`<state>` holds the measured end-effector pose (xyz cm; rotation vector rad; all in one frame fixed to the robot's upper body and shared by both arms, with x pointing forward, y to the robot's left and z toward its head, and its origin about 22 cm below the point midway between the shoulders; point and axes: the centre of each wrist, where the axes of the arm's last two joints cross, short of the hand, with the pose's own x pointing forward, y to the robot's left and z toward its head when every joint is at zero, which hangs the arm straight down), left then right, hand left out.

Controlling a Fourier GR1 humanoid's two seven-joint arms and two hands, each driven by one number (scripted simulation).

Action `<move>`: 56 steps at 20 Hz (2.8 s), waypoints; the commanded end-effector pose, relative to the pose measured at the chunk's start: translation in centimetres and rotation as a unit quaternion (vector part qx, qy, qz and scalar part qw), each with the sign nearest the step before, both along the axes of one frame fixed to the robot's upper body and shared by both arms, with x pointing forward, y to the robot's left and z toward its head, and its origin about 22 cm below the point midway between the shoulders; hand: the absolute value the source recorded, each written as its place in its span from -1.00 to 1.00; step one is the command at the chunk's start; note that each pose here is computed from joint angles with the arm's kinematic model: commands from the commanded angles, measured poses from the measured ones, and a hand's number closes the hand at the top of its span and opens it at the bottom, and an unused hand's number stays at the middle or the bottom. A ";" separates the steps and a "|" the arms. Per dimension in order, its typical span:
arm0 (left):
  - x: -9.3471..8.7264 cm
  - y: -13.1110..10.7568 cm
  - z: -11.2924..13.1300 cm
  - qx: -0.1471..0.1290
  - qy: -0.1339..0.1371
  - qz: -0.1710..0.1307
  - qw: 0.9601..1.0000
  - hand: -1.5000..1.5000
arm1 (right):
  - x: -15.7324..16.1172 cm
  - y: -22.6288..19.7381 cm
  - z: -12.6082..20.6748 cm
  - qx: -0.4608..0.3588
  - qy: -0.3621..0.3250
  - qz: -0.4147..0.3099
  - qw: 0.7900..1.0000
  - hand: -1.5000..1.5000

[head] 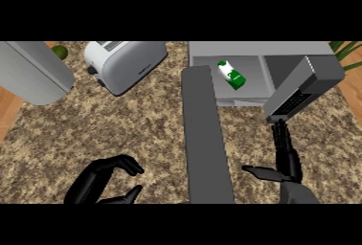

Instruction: Pick up the milk, place it into the microwave and close the microwave

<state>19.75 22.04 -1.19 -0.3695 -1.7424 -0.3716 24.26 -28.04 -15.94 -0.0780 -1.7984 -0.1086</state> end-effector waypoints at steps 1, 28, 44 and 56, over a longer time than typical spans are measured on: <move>-0.3 1.1 -0.3 0.053 0.006 -0.022 0.998 1.00 | -2.0 -1.2 0.1 0.027 -0.043 0.024 0.998 -1.00; 0.7 -18.5 -6.0 0.166 -0.006 -0.200 0.966 1.00 | -11.1 -6.2 13.7 0.029 -0.112 0.079 0.990 -1.00; 6.3 -20.9 0.1 0.048 -0.061 -0.062 0.995 -1.00 | -9.9 -5.4 18.2 0.012 -0.150 0.142 0.978 -1.00; 9.6 -21.7 2.4 0.024 -0.092 -0.005 0.995 -1.00 | -8.6 -5.6 20.4 0.026 -0.171 0.183 0.968 -1.00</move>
